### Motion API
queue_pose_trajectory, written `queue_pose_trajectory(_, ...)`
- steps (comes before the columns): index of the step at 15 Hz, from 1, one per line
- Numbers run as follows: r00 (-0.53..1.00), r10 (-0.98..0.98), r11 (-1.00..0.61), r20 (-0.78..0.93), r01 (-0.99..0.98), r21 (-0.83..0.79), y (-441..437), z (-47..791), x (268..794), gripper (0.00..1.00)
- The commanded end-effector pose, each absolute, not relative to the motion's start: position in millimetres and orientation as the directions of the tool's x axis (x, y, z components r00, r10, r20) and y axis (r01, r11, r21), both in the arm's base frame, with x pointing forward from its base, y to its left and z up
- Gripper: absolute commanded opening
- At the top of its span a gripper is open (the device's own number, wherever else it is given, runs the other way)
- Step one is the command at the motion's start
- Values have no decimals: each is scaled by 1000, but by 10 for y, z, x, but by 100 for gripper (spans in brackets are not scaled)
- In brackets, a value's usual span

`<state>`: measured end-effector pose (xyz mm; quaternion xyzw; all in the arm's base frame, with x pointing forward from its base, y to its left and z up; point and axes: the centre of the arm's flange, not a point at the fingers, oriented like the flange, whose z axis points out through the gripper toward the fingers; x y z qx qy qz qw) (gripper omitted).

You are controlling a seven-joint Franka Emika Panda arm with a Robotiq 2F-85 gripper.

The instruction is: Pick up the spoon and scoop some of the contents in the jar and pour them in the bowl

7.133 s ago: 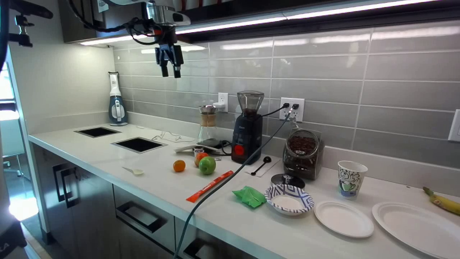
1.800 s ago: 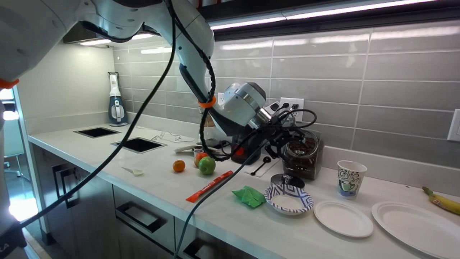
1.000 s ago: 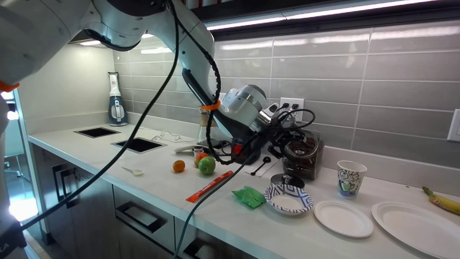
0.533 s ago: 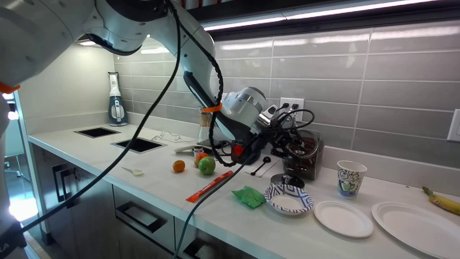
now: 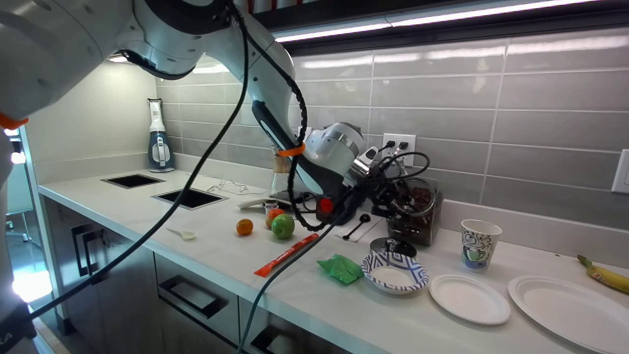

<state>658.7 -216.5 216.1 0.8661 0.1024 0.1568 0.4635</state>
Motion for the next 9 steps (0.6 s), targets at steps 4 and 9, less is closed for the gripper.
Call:
queue_pose_trajectory(4,927,334,-525,171,32,851,-2176,2062,6591,0)
queue_pose_trajectory(9,927,330,-531,178,26,847,-2187,2136,6601,1)
